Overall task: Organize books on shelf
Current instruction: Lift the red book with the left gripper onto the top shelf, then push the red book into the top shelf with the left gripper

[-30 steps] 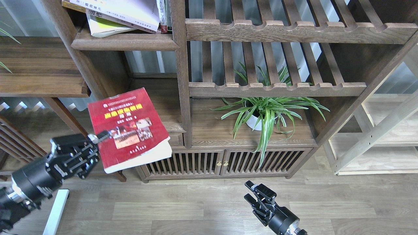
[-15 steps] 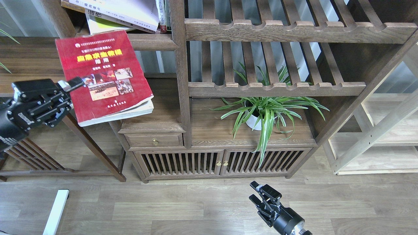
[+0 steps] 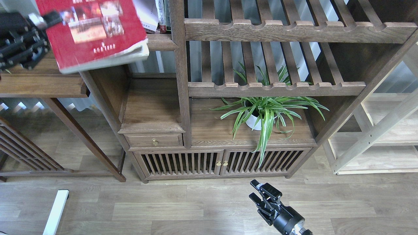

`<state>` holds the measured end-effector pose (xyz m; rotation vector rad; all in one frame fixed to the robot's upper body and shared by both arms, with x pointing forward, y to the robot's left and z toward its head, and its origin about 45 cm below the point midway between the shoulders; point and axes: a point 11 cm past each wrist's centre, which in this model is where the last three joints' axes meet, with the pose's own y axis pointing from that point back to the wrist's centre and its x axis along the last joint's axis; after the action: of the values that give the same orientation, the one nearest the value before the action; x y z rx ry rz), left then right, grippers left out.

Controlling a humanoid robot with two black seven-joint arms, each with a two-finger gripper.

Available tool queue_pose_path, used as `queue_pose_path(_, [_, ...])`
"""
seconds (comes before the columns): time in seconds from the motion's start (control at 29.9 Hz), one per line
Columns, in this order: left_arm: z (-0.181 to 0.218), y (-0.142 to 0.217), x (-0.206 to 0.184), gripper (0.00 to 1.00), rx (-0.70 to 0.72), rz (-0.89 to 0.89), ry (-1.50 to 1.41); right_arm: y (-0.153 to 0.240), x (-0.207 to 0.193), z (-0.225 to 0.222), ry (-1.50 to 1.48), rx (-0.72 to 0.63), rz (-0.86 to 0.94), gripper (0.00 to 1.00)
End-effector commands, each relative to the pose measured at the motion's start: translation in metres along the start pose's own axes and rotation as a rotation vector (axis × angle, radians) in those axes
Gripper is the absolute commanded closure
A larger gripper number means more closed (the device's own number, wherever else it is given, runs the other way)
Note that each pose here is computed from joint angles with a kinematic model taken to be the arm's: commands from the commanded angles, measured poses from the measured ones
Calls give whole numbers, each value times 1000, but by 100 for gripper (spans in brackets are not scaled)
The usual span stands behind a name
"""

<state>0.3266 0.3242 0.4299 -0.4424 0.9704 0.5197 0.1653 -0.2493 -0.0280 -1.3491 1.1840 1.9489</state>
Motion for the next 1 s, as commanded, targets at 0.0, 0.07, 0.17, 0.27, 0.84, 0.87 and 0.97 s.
queue_pose_path(0.0, [6,-5,-12,95,9,-20,-61,4,-1,-8,-6,18,-3,32])
queue_pose_path(0.07, [7,-3,-12,95,16,-3,-89,6,-2,-12,-13,31,-6,32])
queue_pose_path(0.17, [13,1,-8,95,8,24,-114,8,-2,-15,-17,39,-8,32])
queue_pose_path(0.27, [23,9,-10,95,-7,58,-163,8,-5,-18,-10,40,-15,32])
queue_pose_path(0.84, [73,17,-14,95,-104,126,-351,4,-18,-17,-16,41,-63,32])
queue_pose_path(0.87, [75,16,-11,95,-113,128,-347,4,-20,-18,-18,42,-70,32])
queue_pose_path(0.97, [80,12,0,95,-134,147,-326,9,-19,-21,-23,53,-67,32])
